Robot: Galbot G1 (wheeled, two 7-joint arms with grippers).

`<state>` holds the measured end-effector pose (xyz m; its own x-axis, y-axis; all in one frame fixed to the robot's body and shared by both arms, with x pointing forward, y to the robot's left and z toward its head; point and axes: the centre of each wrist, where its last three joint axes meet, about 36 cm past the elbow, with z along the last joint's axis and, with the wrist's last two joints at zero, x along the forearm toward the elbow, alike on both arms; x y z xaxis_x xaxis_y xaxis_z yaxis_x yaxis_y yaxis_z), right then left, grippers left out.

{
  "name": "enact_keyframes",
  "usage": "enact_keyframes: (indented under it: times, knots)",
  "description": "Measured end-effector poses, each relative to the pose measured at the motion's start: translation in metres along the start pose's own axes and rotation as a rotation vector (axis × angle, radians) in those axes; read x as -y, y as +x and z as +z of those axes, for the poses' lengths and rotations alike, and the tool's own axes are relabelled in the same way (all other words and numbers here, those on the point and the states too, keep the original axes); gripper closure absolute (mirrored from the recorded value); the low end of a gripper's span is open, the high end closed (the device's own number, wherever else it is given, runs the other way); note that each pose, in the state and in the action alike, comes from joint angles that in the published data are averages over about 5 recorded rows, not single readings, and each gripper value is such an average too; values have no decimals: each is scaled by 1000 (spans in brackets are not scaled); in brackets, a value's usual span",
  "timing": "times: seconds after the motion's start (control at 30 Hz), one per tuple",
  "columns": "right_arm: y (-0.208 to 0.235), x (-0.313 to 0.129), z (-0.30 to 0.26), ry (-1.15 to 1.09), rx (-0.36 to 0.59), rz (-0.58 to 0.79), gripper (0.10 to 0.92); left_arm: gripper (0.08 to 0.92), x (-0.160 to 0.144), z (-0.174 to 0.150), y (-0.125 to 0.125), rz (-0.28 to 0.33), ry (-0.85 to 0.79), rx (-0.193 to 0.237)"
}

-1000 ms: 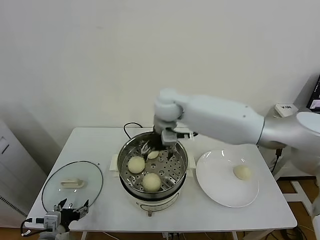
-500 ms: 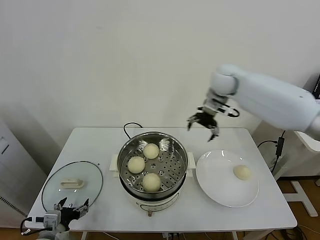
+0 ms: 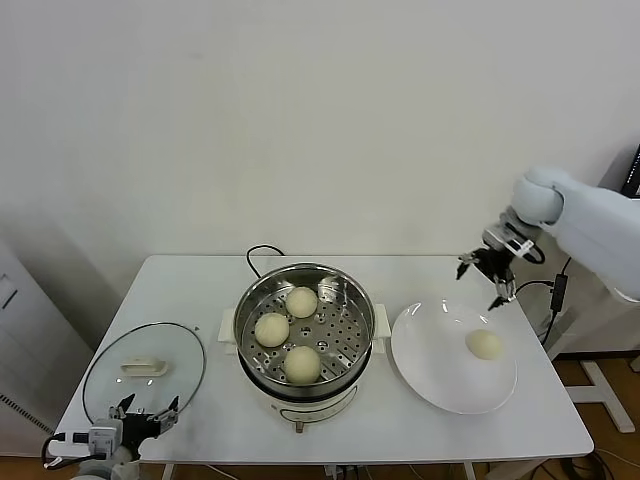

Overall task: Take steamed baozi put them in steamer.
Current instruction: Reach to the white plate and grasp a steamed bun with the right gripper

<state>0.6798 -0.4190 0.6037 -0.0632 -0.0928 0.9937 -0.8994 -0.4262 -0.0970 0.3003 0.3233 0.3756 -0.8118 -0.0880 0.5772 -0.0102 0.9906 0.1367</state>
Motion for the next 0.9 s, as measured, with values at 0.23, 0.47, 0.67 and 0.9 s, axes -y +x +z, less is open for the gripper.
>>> enact_keyframes:
  times: [0.23, 0.47, 0.67, 0.9]
  knots:
    - [-45, -16, 18, -64, -8, -17, 200, 177, 1, 0, 0, 1, 2, -1]
    - [-79, -27, 26, -104, -15, -22, 200, 177, 1, 1, 1, 2, 2, -3]
    - [-102, -34, 28, -125, -19, -20, 200, 177, 1, 2, 2, 2, 2, -4]
    - [-122, -42, 30, -146, -30, -22, 202, 177, 2, 2, 2, 2, 2, -6]
